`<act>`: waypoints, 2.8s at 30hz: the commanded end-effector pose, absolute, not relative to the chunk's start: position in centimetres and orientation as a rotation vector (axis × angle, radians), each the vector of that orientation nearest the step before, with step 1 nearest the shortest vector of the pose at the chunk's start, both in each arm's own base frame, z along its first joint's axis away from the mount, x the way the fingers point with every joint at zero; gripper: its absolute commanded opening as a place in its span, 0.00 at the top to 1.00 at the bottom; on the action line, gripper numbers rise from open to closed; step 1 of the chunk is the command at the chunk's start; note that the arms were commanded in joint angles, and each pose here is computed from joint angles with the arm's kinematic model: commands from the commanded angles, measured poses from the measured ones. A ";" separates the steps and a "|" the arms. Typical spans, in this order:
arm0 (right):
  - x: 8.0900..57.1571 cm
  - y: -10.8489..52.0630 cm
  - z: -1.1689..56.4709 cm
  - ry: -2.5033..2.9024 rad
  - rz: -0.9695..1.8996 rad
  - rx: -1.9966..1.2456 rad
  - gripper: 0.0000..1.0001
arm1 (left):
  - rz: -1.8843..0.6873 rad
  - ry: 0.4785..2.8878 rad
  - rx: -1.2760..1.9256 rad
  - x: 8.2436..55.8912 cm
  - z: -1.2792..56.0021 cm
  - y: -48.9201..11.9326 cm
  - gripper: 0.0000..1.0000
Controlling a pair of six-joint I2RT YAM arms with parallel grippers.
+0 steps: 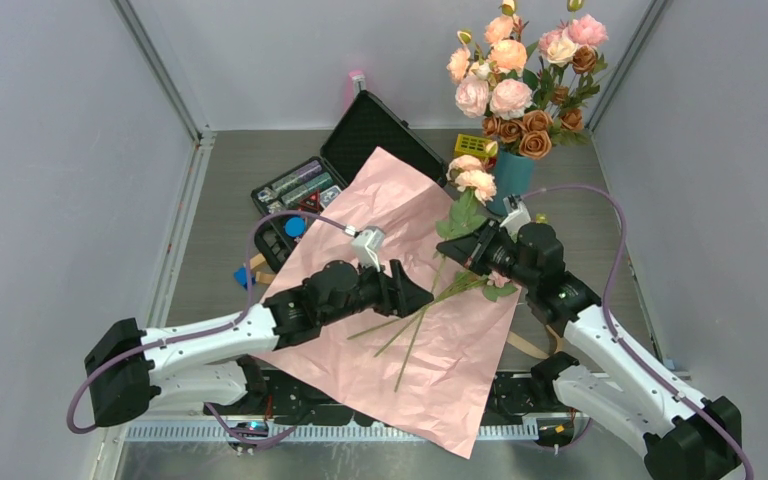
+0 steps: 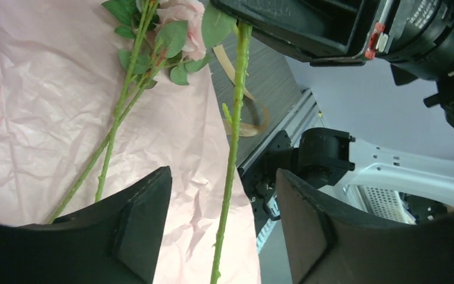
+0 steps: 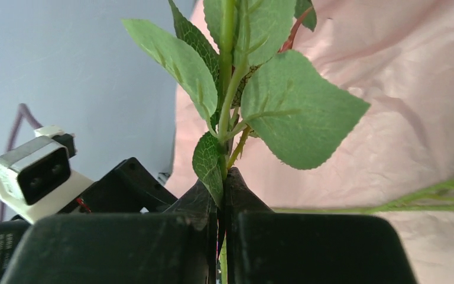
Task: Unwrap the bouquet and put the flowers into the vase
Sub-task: Pick up the fake flower from the wrapping paper, then place the fake flower in the vase.
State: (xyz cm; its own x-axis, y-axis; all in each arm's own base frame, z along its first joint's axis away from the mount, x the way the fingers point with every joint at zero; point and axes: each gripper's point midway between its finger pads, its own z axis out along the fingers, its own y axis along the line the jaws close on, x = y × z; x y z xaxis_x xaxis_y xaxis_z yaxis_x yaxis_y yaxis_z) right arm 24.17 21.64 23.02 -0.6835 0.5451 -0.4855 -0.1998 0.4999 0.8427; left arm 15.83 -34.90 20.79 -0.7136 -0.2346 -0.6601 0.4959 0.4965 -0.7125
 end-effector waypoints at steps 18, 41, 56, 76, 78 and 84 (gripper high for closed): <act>23.5 5.0 24.8 2.014 0.171 0.498 1.00 | -0.696 2.307 0.331 25.6 20.8 -19.6 0.07; 34.1 -6.1 47.6 1.426 -0.154 0.482 1.00 | -0.369 2.256 0.191 28.3 20.6 -10.8 0.08; 38.6 -6.7 56.0 1.190 -0.095 0.402 1.00 | -0.272 2.260 0.181 28.4 20.4 -9.4 0.08; 42.2 -4.1 56.2 1.148 0.030 0.275 1.00 | -0.242 2.270 0.196 28.4 20.1 -9.1 0.08; 42.4 -4.0 56.0 1.141 0.033 0.274 1.00 | -0.240 2.271 0.195 28.4 20.0 -9.0 0.08; 43.2 -3.8 55.7 1.143 0.032 0.249 1.00 | -0.247 2.275 0.197 28.5 19.9 -9.1 0.08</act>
State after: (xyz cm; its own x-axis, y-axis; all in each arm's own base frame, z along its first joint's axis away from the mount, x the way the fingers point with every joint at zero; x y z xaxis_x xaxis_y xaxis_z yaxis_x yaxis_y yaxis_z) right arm 43.75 -4.02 52.58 0.3148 0.1737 -0.9331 0.1373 0.9644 0.2259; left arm 28.36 -9.49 19.44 -0.6688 0.0572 -0.7412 0.2224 0.9668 -0.1261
